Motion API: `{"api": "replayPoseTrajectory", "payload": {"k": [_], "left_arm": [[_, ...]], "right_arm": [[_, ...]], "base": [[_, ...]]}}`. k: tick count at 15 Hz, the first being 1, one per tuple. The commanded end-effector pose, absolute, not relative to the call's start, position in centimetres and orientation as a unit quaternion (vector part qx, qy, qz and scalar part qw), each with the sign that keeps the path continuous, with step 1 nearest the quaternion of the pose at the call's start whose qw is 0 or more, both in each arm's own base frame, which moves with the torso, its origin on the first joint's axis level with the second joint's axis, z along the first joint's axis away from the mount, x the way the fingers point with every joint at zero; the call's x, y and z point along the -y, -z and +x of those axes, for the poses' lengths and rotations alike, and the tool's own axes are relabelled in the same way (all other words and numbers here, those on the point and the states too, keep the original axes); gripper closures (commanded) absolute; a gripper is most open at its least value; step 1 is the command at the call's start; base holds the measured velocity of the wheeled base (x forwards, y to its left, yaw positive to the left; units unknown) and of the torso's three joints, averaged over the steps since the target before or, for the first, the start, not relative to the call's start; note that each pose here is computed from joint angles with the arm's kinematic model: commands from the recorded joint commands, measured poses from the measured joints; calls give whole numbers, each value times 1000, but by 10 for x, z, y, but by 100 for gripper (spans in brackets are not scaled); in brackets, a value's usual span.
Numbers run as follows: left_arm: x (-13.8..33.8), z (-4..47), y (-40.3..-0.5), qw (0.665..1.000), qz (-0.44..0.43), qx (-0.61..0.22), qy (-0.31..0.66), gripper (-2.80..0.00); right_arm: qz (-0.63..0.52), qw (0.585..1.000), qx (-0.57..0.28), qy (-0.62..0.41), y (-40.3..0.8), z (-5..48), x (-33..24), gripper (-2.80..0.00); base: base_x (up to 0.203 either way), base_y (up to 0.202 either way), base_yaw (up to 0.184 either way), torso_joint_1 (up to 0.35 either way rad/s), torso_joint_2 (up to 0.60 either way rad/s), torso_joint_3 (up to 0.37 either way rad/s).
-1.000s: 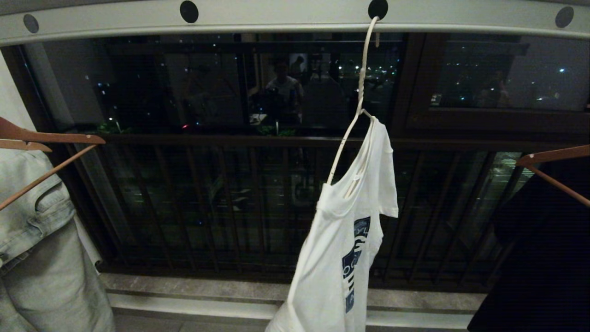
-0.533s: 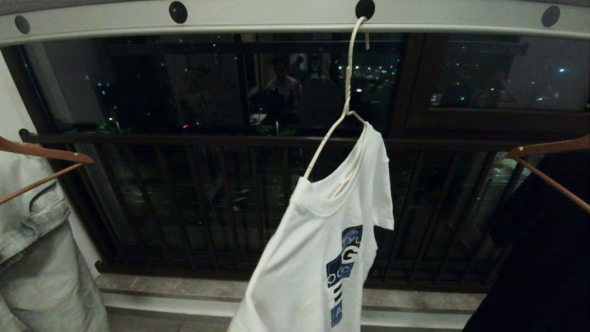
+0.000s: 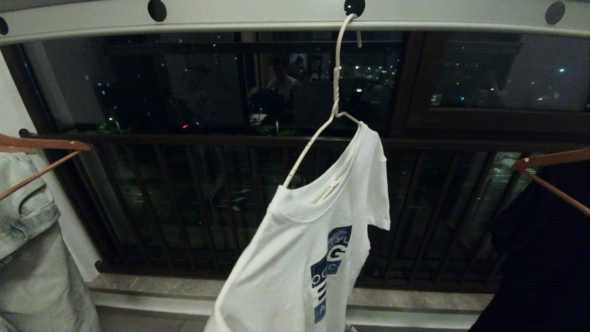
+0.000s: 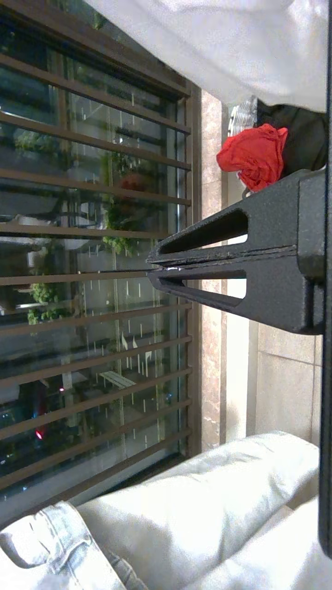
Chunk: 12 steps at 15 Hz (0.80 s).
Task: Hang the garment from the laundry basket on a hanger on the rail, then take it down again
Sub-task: Take the clothes off the clothes rack
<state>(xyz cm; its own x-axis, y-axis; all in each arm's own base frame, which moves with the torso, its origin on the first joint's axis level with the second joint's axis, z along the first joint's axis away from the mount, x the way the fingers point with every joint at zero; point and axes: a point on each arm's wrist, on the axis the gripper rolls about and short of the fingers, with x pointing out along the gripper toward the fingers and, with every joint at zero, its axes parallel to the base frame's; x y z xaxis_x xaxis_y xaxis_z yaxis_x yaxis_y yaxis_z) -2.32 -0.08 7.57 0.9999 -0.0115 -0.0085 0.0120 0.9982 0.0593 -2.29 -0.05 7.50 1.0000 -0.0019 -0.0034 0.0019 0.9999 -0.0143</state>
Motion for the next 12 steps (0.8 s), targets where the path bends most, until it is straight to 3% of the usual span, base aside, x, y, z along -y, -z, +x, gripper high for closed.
{"api": "replayPoseTrajectory", "payload": {"k": [1,12], "left_arm": [[1,-23,-76,1000,30,-4,5,0],[1,-23,-76,1000,30,-4,5,0]], "right_arm": [[-7,1000,-2,1,-75,-23,1,0],[-7,1000,-3,1,-75,-23,1,0]], "base": [[0,0,0,0,0,0],[0,0,0,0,0,0]]}}
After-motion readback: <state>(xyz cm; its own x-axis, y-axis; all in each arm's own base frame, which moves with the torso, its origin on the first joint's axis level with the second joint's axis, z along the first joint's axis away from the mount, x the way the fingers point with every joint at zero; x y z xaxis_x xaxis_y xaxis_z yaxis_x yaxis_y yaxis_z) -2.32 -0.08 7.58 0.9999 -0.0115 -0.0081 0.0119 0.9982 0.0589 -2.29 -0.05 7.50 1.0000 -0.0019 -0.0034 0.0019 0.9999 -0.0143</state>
